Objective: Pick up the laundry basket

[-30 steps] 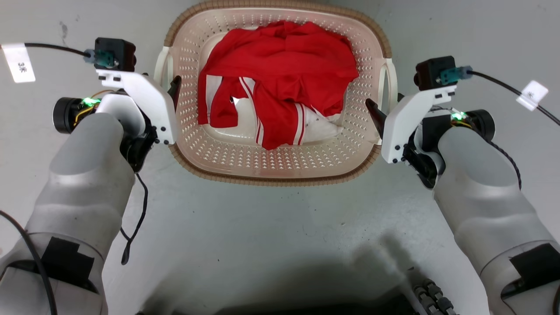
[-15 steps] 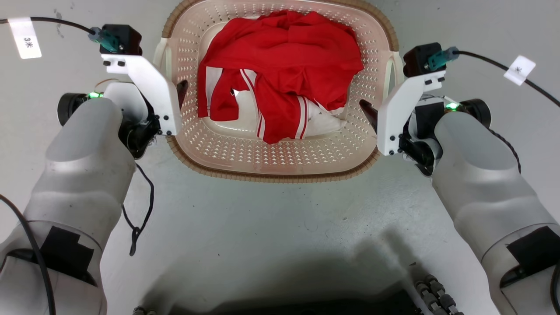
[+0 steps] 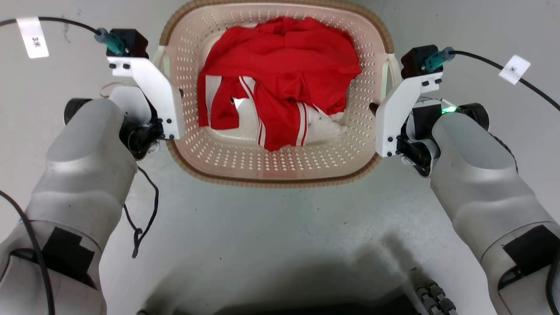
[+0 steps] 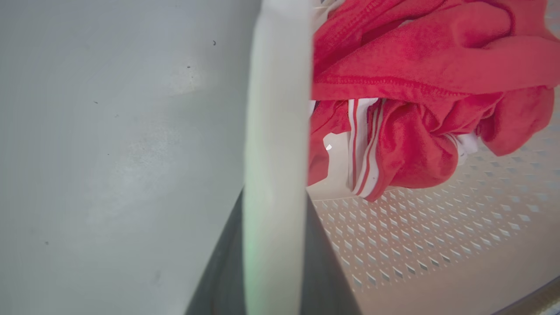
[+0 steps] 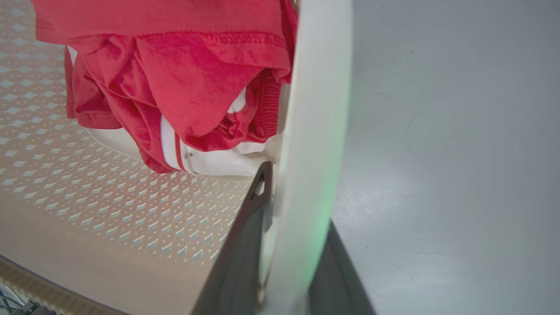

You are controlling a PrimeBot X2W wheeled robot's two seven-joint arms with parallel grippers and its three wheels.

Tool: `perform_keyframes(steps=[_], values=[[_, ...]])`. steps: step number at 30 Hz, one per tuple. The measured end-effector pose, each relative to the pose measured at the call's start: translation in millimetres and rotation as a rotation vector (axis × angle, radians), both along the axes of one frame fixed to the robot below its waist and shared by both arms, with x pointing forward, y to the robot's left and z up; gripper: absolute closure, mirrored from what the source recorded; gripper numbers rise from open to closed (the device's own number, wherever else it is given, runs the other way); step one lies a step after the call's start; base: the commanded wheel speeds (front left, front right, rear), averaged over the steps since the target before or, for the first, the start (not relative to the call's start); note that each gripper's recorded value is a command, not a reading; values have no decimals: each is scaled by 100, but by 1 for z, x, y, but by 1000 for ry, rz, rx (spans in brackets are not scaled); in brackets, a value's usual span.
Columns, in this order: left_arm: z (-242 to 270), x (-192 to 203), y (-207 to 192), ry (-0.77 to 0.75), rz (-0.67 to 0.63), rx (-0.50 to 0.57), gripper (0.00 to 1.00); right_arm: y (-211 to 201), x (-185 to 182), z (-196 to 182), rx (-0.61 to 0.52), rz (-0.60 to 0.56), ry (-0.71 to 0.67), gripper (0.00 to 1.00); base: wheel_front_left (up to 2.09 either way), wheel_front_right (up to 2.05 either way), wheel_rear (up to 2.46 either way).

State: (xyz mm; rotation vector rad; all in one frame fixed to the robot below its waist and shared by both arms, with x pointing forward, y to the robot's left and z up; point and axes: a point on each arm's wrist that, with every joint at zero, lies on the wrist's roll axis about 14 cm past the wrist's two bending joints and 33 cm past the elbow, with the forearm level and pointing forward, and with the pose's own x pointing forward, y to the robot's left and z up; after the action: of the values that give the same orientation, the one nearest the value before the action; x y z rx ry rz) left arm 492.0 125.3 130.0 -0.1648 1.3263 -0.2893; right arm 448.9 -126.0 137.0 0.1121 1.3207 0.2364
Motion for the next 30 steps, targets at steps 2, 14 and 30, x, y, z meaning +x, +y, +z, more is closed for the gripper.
perform_keyframes(steps=[2, 14, 30], values=[[5, -3, 0, 14, 1, -2, 100, 1, 1, 5, 3, -2, 2, 100, 0, 0, 0], [50, -20, -5, 81, 7, -21, 100, 3, -6, 47, 12, -7, 36, 100, 0, 0, 0], [141, -72, -4, 164, 11, -42, 100, 7, -52, 131, 25, 18, 143, 100, 0, 0, 0]])
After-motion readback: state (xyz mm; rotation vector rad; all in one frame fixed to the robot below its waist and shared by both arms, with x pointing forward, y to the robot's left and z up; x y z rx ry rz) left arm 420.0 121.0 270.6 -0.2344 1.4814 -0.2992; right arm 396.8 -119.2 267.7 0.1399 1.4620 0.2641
